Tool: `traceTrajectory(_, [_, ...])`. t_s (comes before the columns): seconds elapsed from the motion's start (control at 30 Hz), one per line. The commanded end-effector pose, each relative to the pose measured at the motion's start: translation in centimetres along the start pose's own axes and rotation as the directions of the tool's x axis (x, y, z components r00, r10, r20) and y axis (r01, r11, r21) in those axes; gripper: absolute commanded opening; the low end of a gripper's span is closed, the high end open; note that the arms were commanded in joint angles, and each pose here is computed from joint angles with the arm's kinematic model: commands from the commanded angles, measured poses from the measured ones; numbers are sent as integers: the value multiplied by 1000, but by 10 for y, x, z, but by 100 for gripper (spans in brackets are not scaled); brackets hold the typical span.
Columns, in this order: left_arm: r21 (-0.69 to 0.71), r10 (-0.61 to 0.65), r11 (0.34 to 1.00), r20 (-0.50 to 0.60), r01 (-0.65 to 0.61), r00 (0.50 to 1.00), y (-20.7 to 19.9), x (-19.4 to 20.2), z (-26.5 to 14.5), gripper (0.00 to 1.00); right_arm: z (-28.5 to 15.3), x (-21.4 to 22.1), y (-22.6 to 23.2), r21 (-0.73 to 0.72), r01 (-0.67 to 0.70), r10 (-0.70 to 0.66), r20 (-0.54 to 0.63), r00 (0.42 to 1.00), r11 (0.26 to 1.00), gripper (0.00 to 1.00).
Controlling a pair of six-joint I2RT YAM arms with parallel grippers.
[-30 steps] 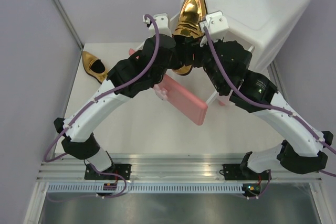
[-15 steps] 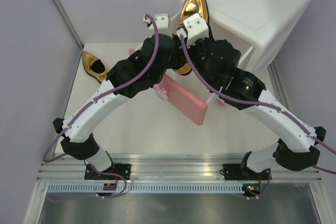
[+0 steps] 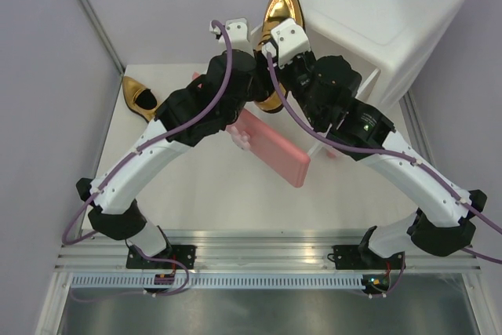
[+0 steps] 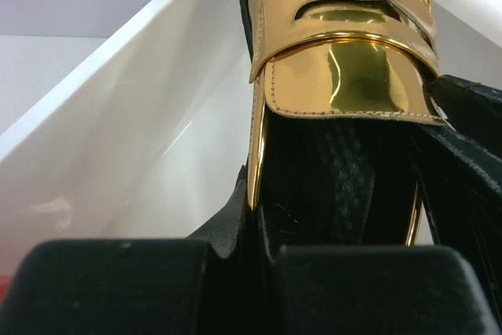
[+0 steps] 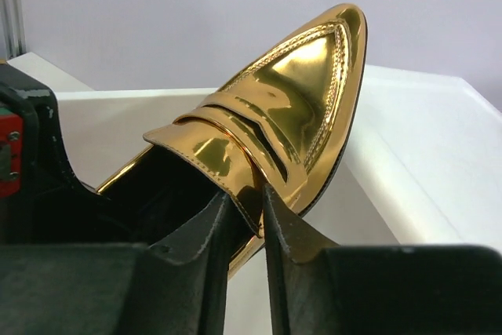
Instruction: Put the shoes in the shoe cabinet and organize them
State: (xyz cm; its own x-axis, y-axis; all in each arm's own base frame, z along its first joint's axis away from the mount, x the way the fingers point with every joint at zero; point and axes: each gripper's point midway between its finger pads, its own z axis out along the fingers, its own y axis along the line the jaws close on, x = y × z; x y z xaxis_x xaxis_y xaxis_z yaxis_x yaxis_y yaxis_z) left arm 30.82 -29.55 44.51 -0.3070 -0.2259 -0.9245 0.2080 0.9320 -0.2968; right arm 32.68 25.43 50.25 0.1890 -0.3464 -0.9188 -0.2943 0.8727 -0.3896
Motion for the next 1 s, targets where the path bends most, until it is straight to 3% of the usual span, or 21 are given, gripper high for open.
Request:
traceTrajectory(0.0, [177,-140,977,130,116,982,-21,-62,-39,2,2,-8,-9,4,5,-5,49,999,1000,25])
traceTrajectory(0.03, [181,-138,977,128,114,982,-21,-62,-40,2,3,-8,-9,-7,10,-10,54,999,1000,14])
traceTrajectory(0.13, [203,-138,973,119,112,983,-25,-61,-41,2,4,-8,-7,-32,19,-17,68,998,999,0])
traceTrajectory(0.7, [272,-171,954,144,127,975,-29,-76,-57,2,-3,-1,5,-163,92,-74,114,991,982,1])
traceTrajectory(0.73, [273,-169,954,145,125,975,-30,-76,-57,2,-1,-1,3,-153,97,-80,115,990,983,7])
traceTrajectory(0.8, [278,-165,953,147,119,975,-30,-77,-57,2,1,1,1,-129,102,-87,120,989,986,30])
traceTrajectory(0.9, [284,-167,951,148,120,975,-31,-78,-58,2,5,-1,-1,-111,116,-102,125,987,987,46])
traceTrajectory(0.97, [283,-163,952,149,116,975,-31,-78,-58,2,9,-1,-1,-101,132,-119,122,985,986,48])
